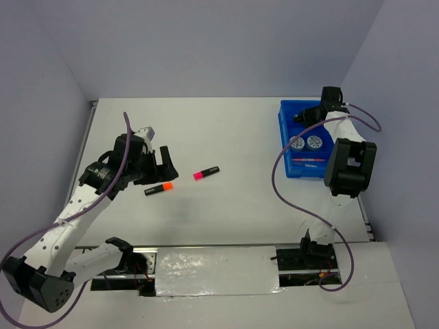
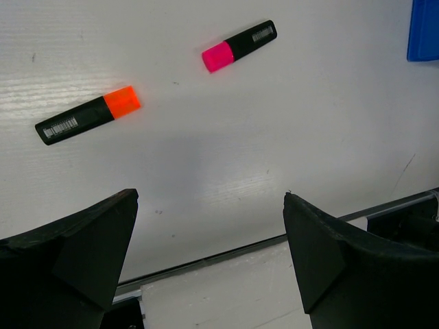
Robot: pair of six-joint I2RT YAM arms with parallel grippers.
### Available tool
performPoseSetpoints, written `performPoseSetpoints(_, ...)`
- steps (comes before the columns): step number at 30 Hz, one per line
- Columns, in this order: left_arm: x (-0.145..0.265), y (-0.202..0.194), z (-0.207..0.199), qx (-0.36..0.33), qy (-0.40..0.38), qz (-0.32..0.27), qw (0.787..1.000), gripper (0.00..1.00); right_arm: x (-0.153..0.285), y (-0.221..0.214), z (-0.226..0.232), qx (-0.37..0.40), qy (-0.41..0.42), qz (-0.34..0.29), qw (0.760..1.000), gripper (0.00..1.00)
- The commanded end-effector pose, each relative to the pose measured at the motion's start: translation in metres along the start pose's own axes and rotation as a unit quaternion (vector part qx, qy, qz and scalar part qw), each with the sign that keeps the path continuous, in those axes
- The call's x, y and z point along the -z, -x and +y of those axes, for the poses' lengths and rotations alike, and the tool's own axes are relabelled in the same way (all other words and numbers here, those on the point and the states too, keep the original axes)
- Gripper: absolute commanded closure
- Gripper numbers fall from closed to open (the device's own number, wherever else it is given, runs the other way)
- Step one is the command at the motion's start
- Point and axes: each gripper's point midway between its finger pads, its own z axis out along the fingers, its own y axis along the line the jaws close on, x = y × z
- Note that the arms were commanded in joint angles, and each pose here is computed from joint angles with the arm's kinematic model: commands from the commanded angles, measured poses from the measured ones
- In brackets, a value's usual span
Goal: Sort the stationery into containers
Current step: Place the pen in the storage box.
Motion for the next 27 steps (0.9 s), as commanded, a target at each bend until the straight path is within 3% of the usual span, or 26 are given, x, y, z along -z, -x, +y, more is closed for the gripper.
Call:
performPoseSetpoints(1,-0.006,0.005,-0.005,-0.011,-0.015,-0.006,1.0,0.01,0.007,0.021,0.015,-0.005,0.012,-0.031,0.999,0.67)
performPoseSetpoints(3,-0.008,0.006,-0.006,-0.015,-0.016,-0.005,1.0,0.01,0.007,0.024,0.015,-0.005,0.012,-0.027,1.0,0.47)
performPoseSetpoints(6,-0.012,0.009,-0.006,-0.018,-0.013,-0.002,1.0,0.01,0.006,0.023,0.011,-0.003,0.002,-0.017,1.0,0.35)
performPoseSetpoints(11,-0.017,0.012,-0.008,-0.024,-0.016,0.0,1.0,0.01,0.01,0.023,0.005,-0.006,0.007,-0.01,1.0,0.29)
performPoseSetpoints(13,-0.019,0.013,-0.008,-0.025,-0.012,0.004,1.0,0.01,0.02,0.021,0.024,0.022,0.041,-0.006,0.999,0.28)
performPoseSetpoints(14,-0.019,0.016,-0.002,-0.021,0.007,-0.002,1.0,0.01,0.03,0.019,0.043,0.079,0.076,-0.004,0.994,0.27)
performPoseSetpoints(17,-0.013,0.03,0.019,0.012,0.079,-0.035,0.996,0.01,0.067,-0.018,0.097,0.259,0.14,0.001,0.956,0.24)
performPoseSetpoints(20,-0.005,0.034,0.044,0.066,0.15,-0.044,0.986,0.01,0.104,-0.093,0.118,0.43,0.166,0.006,0.887,0.24)
performPoseSetpoints(23,0.005,0.04,0.065,0.099,0.204,-0.065,0.972,0.01,0.124,-0.152,0.09,0.486,0.094,0.002,0.869,0.22)
performPoseSetpoints(24,0.008,0.044,0.069,0.104,0.215,-0.076,0.968,0.01,0.132,-0.178,0.073,0.499,0.065,-0.002,0.864,0.16)
performPoseSetpoints(25,0.011,0.047,0.07,0.109,0.218,-0.084,0.966,0.01,0.128,-0.199,0.046,0.469,0.036,0.019,0.882,0.15)
performPoseSetpoints(26,0.014,0.051,0.069,0.108,0.213,-0.095,0.967,0.01,0.138,-0.215,0.04,0.465,0.045,0.029,0.884,0.15)
performPoseSetpoints(27,0.015,0.053,0.066,0.102,0.203,-0.098,0.969,0.01,0.148,-0.255,0.045,0.481,0.093,0.047,0.871,0.15)
